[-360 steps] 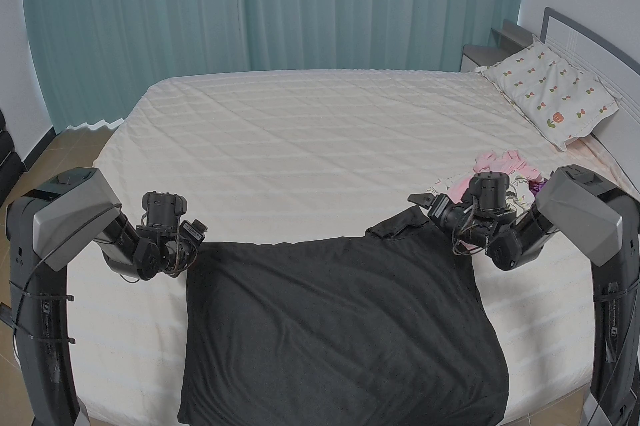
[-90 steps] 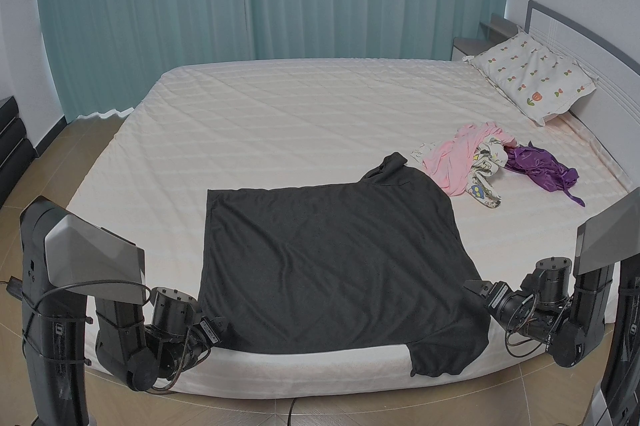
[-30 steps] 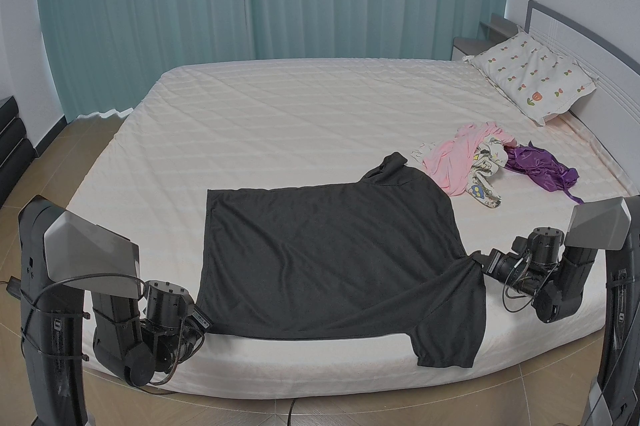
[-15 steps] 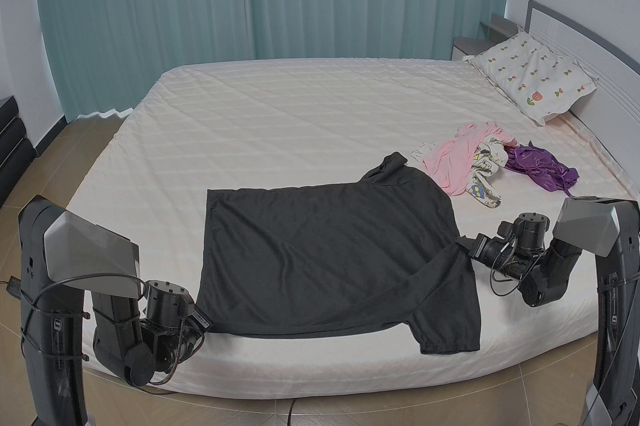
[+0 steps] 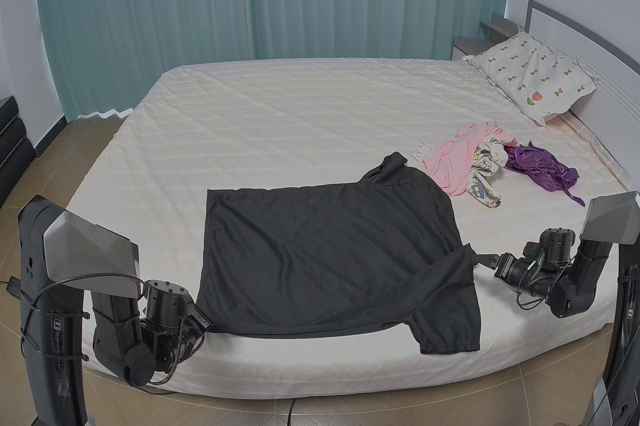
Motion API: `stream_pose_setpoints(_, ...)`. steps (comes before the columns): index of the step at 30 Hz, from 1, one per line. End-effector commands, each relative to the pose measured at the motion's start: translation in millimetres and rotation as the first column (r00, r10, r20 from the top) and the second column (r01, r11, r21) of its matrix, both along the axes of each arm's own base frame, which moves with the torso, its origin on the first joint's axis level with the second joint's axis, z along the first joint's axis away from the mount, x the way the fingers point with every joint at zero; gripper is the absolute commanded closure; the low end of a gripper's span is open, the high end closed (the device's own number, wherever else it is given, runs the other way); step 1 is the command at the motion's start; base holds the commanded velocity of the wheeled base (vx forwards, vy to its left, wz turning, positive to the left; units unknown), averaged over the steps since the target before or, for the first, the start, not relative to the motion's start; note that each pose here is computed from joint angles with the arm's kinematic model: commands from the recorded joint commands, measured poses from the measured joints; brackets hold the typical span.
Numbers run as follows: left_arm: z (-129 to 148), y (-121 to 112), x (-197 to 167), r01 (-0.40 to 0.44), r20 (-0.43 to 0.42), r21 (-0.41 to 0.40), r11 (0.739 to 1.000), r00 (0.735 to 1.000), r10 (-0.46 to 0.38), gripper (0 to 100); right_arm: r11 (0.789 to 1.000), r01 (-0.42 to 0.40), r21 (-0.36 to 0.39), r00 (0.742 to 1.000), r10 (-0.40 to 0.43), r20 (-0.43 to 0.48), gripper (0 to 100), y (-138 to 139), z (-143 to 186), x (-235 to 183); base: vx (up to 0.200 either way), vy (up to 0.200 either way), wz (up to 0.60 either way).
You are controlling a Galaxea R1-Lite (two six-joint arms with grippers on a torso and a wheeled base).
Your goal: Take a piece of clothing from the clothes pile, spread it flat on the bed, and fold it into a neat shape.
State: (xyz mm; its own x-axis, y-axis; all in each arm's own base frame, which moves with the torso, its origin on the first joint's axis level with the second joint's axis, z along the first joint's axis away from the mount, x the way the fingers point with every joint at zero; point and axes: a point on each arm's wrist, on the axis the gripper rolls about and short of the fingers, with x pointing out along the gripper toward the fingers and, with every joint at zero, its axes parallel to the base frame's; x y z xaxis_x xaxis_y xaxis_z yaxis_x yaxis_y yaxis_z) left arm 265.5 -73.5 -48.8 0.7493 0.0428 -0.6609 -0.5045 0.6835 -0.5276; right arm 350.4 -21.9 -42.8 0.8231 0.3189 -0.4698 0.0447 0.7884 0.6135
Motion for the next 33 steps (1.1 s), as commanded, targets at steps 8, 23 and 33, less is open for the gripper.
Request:
stream_pose_setpoints(8,1,0,0,-0.001,0.001,-0.002,1.000,1.000,0.001,100,0.980,-0.195,-0.029,0.963,0.186,-0.194,0,17,0,-88,0.000,0.000,0.00)
stream_pose_setpoints(23,0,0,0,-0.003,0.000,-0.001,1.000,1.000,0.003,100,0.925,-0.343,-0.163,0.916,0.292,-0.274,0,41,-14,-108,0.000,0.000,0.00)
stream_pose_setpoints(33,0,0,0,-0.001,0.000,-0.001,1.000,1.000,0.001,100,0.902,-0.371,-0.219,0.909,0.306,-0.283,0,59,-20,-103,0.000,0.000,0.00)
